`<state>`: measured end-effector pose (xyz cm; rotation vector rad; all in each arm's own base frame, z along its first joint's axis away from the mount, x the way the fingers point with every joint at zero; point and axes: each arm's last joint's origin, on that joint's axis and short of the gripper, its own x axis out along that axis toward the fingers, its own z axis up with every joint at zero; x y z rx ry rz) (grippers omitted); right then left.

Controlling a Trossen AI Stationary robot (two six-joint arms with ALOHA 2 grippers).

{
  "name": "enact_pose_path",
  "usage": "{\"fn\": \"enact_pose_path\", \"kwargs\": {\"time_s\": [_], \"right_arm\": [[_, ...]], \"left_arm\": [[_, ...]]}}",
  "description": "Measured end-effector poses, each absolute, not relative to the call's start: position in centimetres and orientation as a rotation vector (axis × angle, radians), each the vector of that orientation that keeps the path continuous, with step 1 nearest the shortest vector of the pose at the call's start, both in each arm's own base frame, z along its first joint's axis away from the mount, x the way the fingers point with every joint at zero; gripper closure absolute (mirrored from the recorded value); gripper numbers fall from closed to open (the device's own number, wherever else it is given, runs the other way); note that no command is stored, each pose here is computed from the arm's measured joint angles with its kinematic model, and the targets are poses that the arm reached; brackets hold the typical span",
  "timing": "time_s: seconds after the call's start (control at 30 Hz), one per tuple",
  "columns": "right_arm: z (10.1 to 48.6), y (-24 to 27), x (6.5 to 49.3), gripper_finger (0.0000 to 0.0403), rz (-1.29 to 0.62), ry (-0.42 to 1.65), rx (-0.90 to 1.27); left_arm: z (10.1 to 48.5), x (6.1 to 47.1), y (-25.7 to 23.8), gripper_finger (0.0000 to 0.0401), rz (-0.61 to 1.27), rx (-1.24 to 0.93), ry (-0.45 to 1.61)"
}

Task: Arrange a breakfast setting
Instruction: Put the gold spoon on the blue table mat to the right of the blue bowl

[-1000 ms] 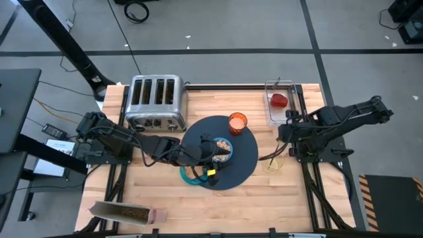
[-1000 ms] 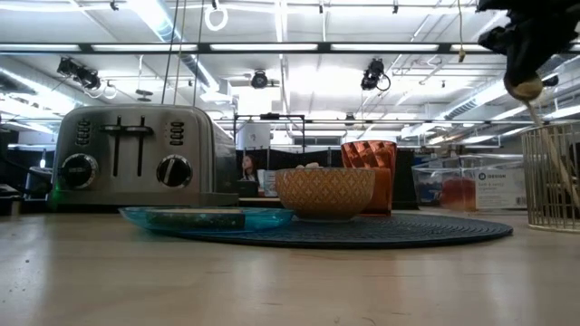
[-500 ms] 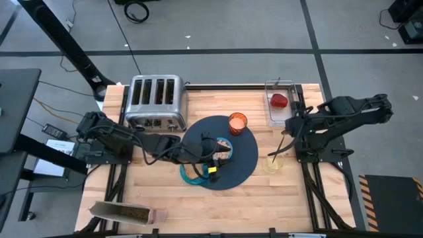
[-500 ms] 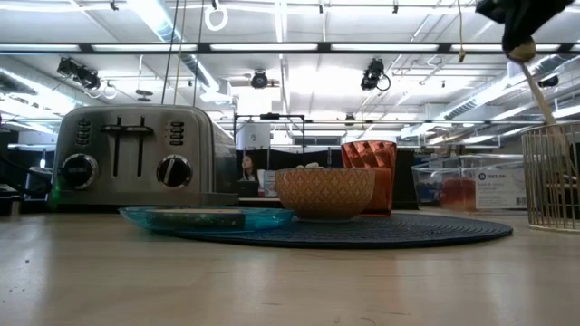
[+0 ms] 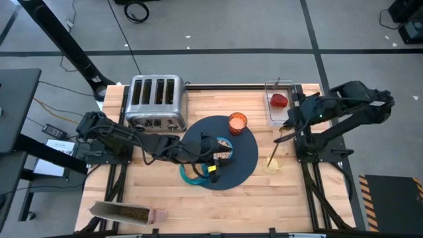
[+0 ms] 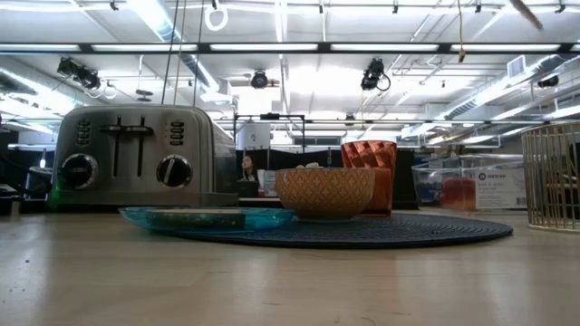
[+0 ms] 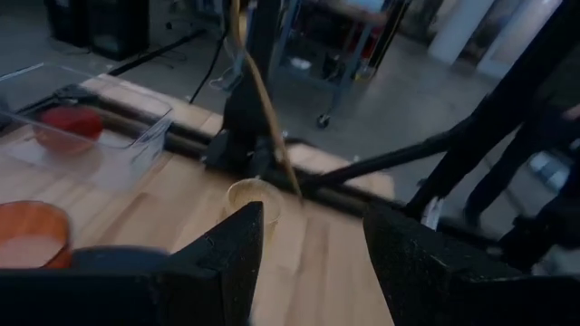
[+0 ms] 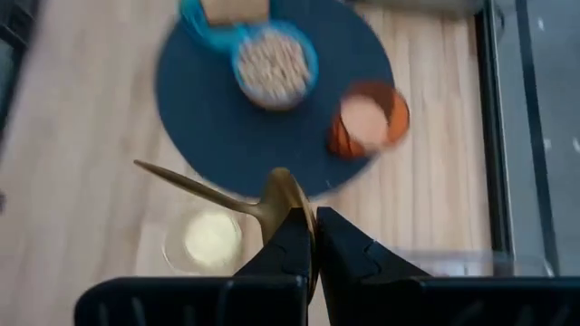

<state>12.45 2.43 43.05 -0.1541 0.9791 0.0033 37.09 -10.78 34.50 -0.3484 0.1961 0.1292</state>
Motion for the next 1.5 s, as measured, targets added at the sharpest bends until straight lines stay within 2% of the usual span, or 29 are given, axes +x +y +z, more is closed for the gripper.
{"fn": "enact_pose_path", "kwargs": {"time_s": [0.2, 0.57, 0.8, 1.0, 1.5], "right_arm": [[43.7, 3.4, 16.0, 0.0389, 0.058, 0.849, -0.198], [42.4, 7.7, 22.3, 0.0389, 0.255, 0.729, -0.448], [40.5, 8.1, 25.2, 0.0389, 0.124, 0.805, -0.387], [39.6, 7.7, 26.6, 0.0389, 0.035, 0.842, -0.344], [40.5, 6.7, 26.9, 0.0389, -0.023, 0.798, -0.299]], "left_arm": [[34.5, 38.2, -11.4, 0.0202, 0.099, -0.419, 0.085], [33.7, 38.9, -10.9, 0.0202, 0.11, -0.426, 0.098], [33.7, 39.0, -10.3, 0.0203, 0.185, -0.331, 0.087], [33.2, 39.2, -9.0, 0.0206, 0.251, -0.347, 0.122], [32.5, 39.6, -6.6, 0.0301, 0.314, -0.34, 0.185]]}}
